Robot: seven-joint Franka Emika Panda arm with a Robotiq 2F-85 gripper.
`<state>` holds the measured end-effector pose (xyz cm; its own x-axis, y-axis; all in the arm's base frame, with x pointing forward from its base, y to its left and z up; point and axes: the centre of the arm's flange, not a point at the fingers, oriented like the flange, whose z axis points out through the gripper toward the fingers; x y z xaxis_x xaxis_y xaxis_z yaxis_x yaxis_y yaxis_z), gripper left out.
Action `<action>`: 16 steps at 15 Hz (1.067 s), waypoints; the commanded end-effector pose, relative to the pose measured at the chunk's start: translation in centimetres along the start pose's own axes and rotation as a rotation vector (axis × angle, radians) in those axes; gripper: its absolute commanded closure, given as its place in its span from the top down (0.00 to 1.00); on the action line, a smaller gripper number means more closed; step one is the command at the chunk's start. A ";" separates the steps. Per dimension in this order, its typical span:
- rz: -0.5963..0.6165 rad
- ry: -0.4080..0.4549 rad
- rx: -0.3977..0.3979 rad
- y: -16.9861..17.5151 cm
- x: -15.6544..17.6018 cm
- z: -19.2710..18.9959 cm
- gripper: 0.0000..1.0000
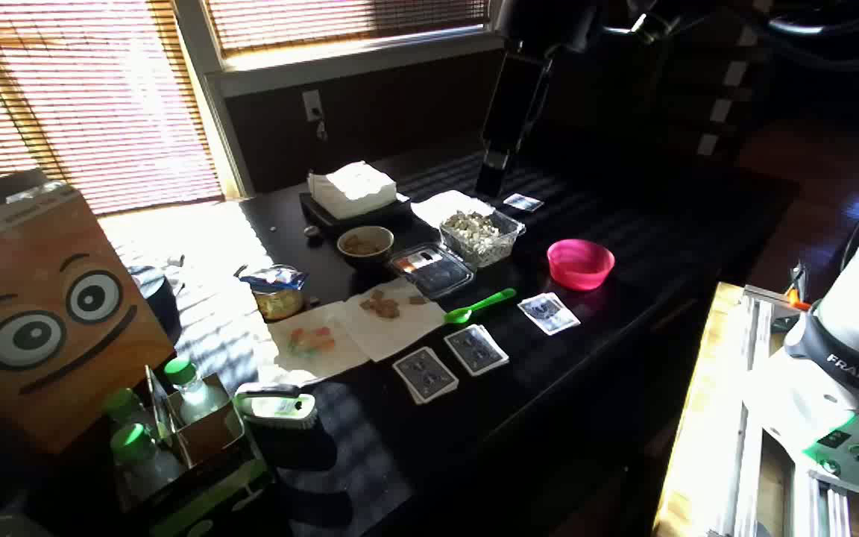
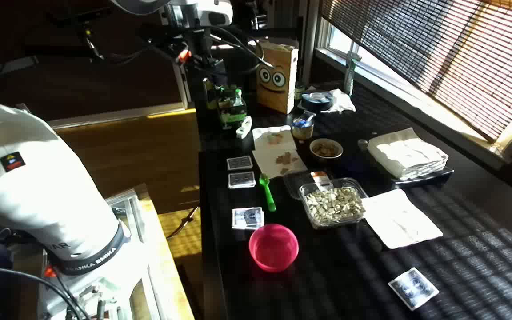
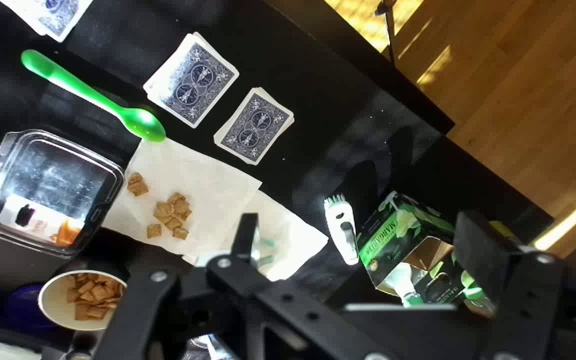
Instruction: Put some of the contents in the bowl on the green spoon
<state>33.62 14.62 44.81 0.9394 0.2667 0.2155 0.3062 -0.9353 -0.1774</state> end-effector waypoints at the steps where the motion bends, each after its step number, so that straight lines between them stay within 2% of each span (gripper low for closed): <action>1: 0.000 0.000 0.000 0.0 0.0 0.0 1.00; 6: 0.000 0.000 0.000 0.0 0.0 0.0 1.00; 7: 0.058 0.002 -0.006 0.7 0.4 0.3 1.00; 8: 0.156 0.003 -0.043 2.3 1.3 1.2 1.00; 10: 0.241 0.005 -0.059 4.5 2.5 1.9 1.00; 16: 0.378 0.001 -0.136 12.8 6.3 4.7 1.00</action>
<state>39.69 6.99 40.80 0.9828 -0.0454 0.1793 -0.0182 -0.9885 -0.1503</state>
